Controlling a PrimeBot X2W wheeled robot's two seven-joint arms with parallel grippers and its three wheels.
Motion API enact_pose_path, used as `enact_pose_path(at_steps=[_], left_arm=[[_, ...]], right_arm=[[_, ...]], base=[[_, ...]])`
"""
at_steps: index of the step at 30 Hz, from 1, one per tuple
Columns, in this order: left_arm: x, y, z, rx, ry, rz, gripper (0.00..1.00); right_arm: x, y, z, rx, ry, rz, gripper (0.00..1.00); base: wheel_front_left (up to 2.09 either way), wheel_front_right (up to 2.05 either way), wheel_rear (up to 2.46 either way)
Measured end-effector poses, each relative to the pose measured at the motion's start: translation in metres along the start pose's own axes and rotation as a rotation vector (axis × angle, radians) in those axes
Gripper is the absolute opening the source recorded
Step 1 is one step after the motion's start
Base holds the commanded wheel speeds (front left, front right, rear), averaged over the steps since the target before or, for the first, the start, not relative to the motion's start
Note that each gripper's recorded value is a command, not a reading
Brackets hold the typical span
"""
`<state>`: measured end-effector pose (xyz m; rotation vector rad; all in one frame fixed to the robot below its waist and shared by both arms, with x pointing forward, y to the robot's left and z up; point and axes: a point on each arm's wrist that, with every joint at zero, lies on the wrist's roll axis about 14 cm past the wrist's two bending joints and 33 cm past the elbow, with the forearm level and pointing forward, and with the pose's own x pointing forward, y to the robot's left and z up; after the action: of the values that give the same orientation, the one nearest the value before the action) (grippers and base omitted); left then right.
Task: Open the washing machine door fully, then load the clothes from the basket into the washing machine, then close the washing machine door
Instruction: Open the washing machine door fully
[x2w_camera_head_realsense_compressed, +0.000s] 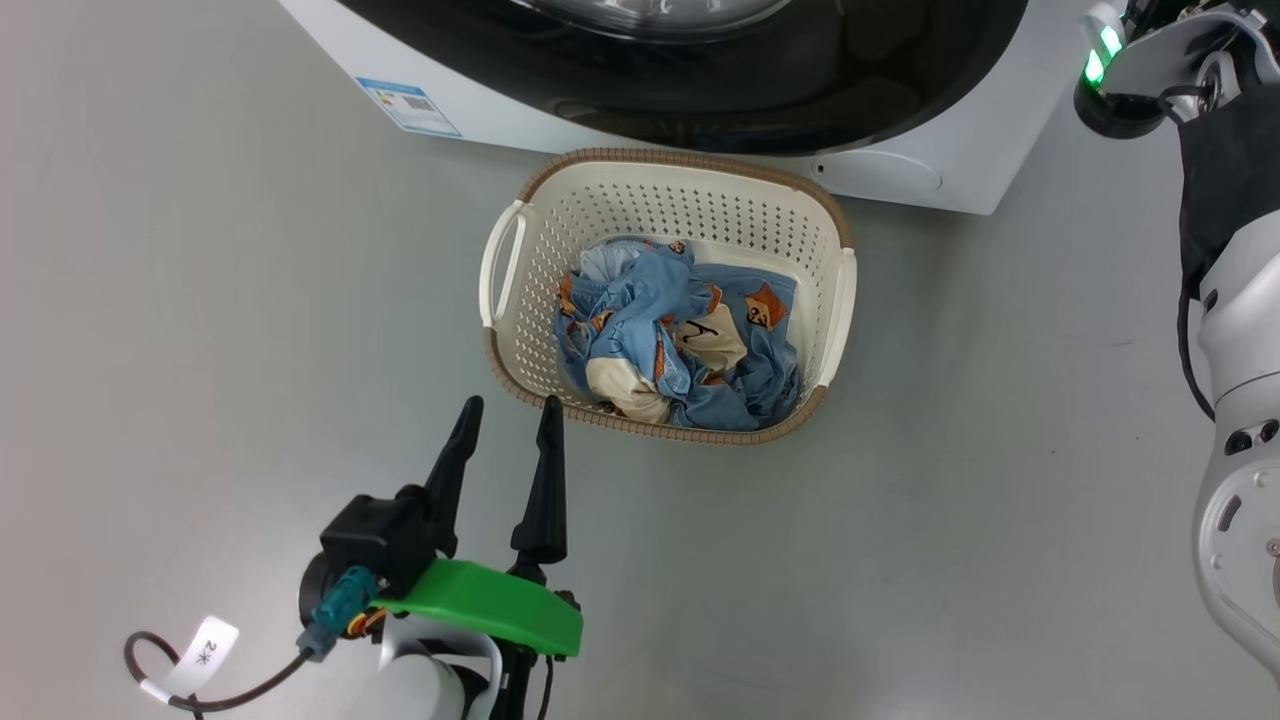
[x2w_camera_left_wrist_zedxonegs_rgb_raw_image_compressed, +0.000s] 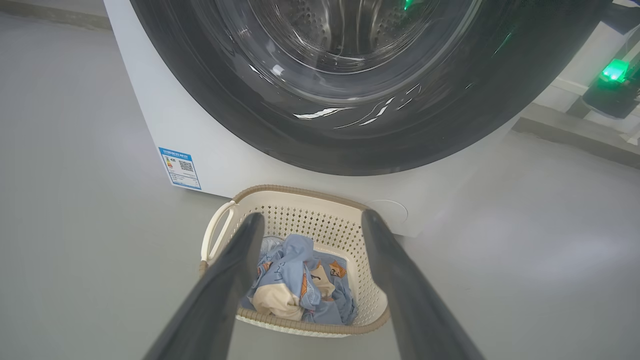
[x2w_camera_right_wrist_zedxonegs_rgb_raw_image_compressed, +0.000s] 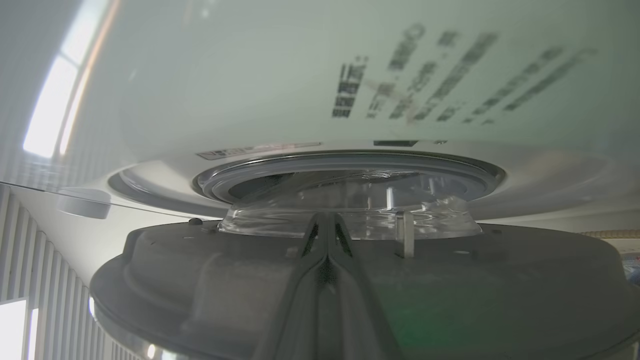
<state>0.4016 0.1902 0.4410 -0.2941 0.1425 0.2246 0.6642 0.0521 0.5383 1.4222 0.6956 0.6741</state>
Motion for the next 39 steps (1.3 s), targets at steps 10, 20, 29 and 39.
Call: enact_pose_path(at_steps=[10,20,29,39], left_arm=[[-0.002,-0.003,0.007,-0.003,-0.021,-0.012,1.0],[-0.004,-0.009,0.015,0.003,-0.045,-0.03,1.0],[-0.007,-0.008,0.02,0.006,-0.059,-0.029,1.0],[-0.017,-0.005,0.022,0.006,-0.066,-0.023,1.0]], right_arm=[[-0.009,-0.001,-0.014,-0.014,0.042,-0.016,0.0],[-0.02,-0.008,-0.03,-0.019,0.082,-0.04,0.0],[-0.026,-0.017,-0.049,-0.024,0.133,-0.059,0.0],[-0.032,-0.021,-0.081,-0.034,0.22,-0.065,0.0]], base=[[0.0,0.0,0.0],[0.0,0.0,0.0],[0.0,0.0,0.0],[0.0,0.0,0.0]])
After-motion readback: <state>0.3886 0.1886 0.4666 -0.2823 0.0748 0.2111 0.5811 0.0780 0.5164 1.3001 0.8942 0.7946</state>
